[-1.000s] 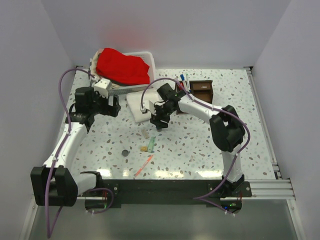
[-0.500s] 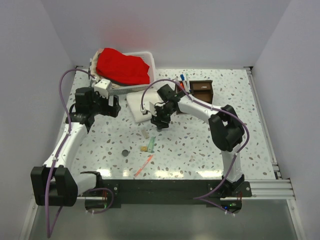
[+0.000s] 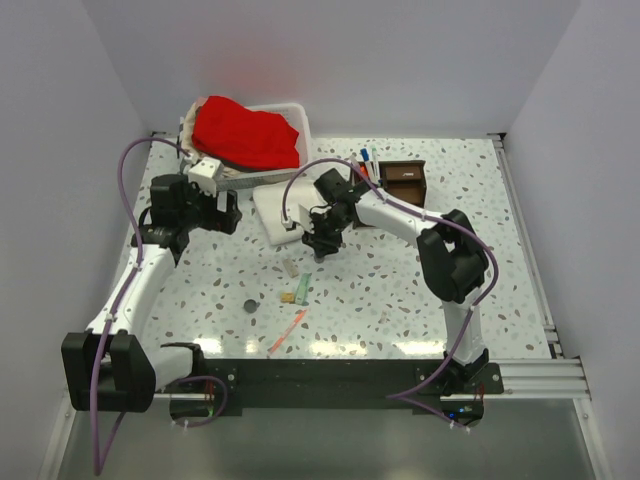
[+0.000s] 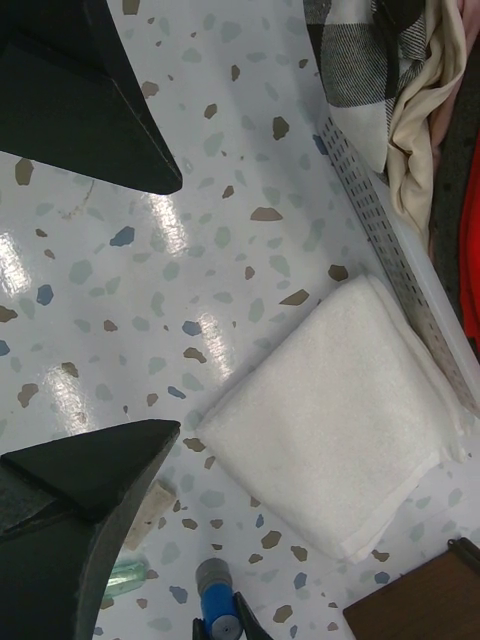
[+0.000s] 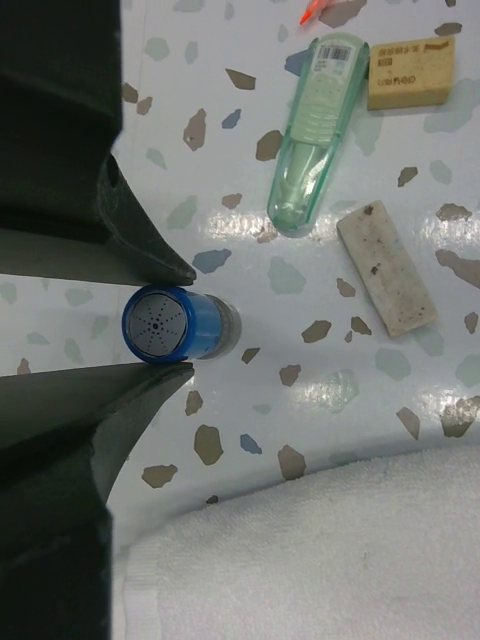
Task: Sort the stationery into containers
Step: Pick up the stationery from the center of the board, then close the pen cap at the center of the board.
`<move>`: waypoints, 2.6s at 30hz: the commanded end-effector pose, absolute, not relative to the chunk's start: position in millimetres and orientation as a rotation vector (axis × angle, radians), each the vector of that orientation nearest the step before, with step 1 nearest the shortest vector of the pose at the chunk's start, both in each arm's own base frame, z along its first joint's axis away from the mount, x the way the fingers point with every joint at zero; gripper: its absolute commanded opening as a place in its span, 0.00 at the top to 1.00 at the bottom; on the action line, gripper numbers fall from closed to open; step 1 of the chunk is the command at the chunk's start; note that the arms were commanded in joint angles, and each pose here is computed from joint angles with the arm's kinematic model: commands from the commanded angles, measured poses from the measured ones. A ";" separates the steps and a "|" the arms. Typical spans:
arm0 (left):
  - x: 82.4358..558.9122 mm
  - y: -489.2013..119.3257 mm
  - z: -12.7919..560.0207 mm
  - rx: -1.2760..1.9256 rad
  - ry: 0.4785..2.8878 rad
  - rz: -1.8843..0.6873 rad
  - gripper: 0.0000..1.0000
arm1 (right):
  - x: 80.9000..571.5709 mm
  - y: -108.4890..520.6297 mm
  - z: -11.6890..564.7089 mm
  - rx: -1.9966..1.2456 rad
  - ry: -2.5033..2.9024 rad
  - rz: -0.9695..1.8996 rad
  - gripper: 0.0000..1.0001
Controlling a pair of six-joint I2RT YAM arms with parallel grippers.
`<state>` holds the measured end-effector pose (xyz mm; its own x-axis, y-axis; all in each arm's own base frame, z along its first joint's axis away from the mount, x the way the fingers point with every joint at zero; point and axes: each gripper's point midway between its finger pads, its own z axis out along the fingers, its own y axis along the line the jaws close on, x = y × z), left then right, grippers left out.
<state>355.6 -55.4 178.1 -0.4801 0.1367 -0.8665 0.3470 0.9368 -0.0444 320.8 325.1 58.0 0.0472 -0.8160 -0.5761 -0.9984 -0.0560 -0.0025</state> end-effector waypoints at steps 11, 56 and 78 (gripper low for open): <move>359.3 2.7 137.2 0.063 2.163 -0.104 0.00 | 242.8 401.5 173.6 -2.023 1.465 0.719 0.85; 346.5 39.1 129.4 -0.105 2.133 -0.050 0.00 | 180.9 500.8 90.9 -2.346 1.276 0.554 1.00; 344.4 41.3 121.8 -0.112 2.150 -0.038 0.00 | 162.1 483.7 50.2 -2.403 1.356 0.646 1.00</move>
<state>333.9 39.4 112.4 -0.5835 -0.1114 -0.8045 -0.0726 0.9937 -0.0849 173.5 495.6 65.3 0.4870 -0.7019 -0.5197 -0.8530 -0.5101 -0.1105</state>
